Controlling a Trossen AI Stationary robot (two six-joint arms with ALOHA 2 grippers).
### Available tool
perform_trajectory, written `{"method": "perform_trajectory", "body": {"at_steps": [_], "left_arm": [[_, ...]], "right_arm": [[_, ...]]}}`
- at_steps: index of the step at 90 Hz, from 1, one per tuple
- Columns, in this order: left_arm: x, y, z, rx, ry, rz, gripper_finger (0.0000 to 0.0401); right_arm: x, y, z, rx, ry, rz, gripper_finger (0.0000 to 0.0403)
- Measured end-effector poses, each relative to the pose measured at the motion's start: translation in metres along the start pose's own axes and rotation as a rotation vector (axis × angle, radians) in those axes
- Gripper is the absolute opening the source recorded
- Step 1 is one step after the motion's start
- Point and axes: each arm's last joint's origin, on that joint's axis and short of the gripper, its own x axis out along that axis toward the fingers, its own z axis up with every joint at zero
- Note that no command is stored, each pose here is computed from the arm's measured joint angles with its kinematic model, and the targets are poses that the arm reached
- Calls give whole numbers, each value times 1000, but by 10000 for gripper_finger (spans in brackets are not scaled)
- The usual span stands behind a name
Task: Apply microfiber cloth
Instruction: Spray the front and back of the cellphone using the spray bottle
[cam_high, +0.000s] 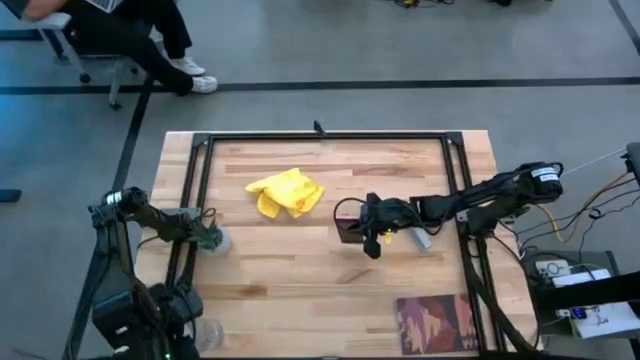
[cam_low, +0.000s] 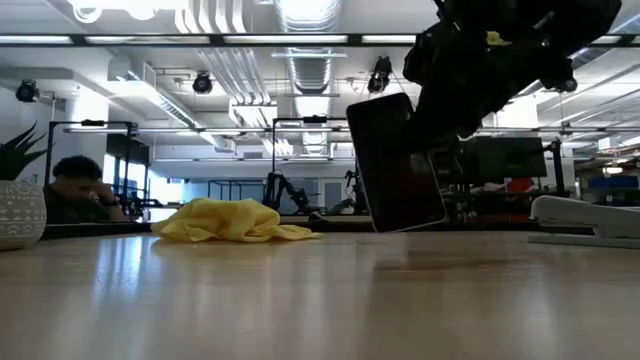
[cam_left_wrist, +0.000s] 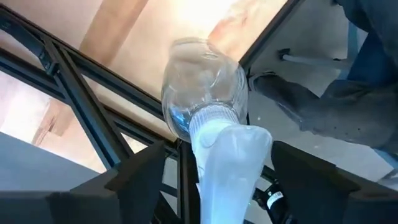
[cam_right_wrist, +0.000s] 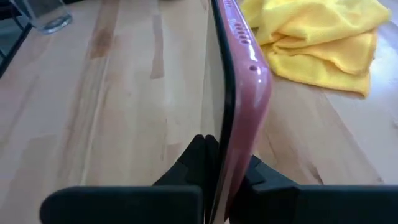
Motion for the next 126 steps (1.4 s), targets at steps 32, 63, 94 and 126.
{"method": "perform_trajectory", "body": {"at_steps": [32,63,94,126], "left_arm": [[-2,2,3,46,28,24,70],[-11,4,34,11,-10,7,70],[-29,9,97,135,-98,-39,70],[-49,39,193,449,-195,-8,70]], "right_arm": [[-2,1,0,-14,8,-1,4],[-30,2,10,-52,-2,-3,4],[-65,3,19,-132,-33,-25,4],[-91,2,15,-191,15,-26,4]]}}
